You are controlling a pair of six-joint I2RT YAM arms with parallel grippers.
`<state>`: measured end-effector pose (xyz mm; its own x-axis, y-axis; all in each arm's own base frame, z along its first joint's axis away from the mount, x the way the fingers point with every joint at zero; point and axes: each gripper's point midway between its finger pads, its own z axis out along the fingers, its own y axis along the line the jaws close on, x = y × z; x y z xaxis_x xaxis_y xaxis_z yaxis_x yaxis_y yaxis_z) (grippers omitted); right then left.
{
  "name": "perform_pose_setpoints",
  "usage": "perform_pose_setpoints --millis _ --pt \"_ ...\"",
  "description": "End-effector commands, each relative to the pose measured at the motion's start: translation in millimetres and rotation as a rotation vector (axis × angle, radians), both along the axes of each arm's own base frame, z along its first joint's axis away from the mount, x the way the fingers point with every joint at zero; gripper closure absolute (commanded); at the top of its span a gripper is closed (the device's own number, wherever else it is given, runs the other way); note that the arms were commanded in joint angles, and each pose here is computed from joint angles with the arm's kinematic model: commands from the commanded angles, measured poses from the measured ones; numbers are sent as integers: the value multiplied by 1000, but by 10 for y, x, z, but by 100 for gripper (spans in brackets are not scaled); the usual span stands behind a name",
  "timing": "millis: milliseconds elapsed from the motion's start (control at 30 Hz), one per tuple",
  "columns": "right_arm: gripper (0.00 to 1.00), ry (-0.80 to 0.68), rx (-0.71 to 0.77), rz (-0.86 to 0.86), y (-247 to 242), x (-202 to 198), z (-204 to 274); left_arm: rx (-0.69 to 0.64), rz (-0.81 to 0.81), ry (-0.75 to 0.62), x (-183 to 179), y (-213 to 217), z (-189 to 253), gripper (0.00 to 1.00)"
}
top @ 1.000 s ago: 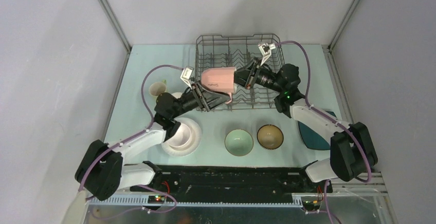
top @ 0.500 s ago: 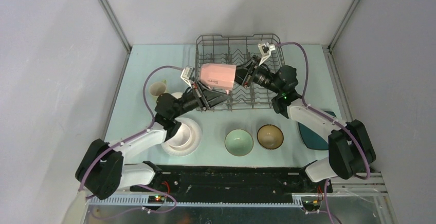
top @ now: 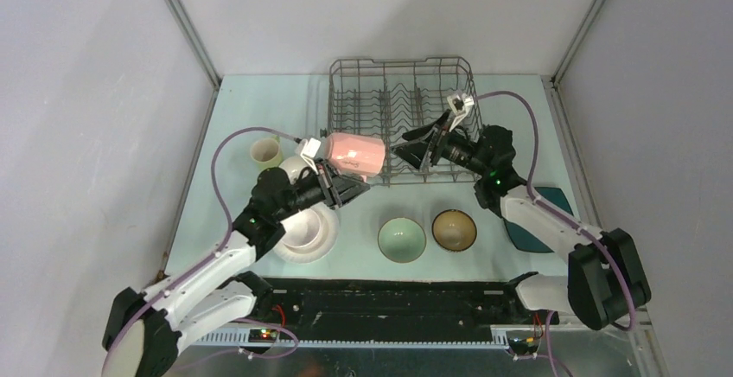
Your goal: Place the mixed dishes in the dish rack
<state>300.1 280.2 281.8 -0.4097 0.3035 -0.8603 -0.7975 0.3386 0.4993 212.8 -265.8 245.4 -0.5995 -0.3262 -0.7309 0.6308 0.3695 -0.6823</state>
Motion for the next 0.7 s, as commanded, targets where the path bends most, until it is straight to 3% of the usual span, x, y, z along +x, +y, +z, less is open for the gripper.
perform_pose_setpoints --millis 0,200,333,500,667 --pt "17 -6 -26 -142 -229 113 -19 169 198 -132 253 303 64 100" --pt "12 105 -80 -447 -662 329 -327 303 352 -107 513 514 -3 100" --pt "1 144 -114 -634 -998 338 -398 476 482 -51 826 650 -108 100" --pt "0 124 -125 -747 -1262 218 -304 668 603 -44 1252 742 -161 100" --pt "0 126 -131 -772 -1351 133 -378 858 611 -46 1752 604 -169 100"
